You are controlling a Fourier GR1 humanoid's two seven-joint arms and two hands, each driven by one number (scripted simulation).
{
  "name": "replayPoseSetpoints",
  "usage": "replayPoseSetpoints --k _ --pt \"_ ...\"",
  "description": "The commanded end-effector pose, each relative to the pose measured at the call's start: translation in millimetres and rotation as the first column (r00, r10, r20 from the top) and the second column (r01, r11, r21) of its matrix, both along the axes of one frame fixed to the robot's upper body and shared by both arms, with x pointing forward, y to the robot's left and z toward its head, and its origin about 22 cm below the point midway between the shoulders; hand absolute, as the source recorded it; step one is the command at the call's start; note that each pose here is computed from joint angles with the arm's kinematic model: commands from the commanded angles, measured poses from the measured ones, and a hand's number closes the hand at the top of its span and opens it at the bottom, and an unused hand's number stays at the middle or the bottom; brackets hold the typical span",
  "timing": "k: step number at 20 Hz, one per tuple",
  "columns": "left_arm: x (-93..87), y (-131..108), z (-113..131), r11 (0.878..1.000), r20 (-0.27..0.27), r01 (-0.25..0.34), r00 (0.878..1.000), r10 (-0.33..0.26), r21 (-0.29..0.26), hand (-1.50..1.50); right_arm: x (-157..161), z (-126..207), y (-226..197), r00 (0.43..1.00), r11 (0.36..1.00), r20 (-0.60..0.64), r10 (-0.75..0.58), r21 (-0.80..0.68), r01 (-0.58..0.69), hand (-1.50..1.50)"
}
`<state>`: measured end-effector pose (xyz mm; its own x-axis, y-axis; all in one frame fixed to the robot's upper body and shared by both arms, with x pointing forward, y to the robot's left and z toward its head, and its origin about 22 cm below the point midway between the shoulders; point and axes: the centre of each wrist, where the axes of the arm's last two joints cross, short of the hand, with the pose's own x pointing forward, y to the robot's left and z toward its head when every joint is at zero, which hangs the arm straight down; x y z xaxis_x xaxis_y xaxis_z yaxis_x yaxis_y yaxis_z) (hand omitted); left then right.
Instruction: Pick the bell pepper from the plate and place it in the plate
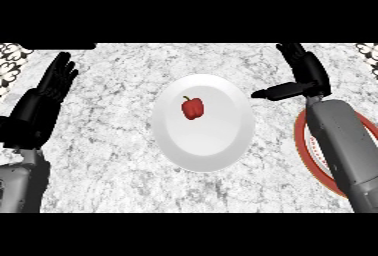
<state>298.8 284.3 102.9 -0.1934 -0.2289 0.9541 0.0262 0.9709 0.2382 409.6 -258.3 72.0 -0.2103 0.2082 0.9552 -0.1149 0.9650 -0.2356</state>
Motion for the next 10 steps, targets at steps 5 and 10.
replayPoseSetpoints --k 5,10 --pt "-10.6 2.4 10.8 1.000 -0.006 0.017 1.000 -0.017 -0.008 0.00 -15.2 13.6 -99.1 0.999 0.999 0.031 -0.007 -0.032 0.008 -1.50" --pt "-20.5 -17.6 0.3 1.000 0.002 0.014 1.000 -0.014 -0.015 0.00 -18.1 0.3 -123.1 1.000 0.998 0.010 0.018 -0.061 -0.017 -1.50"
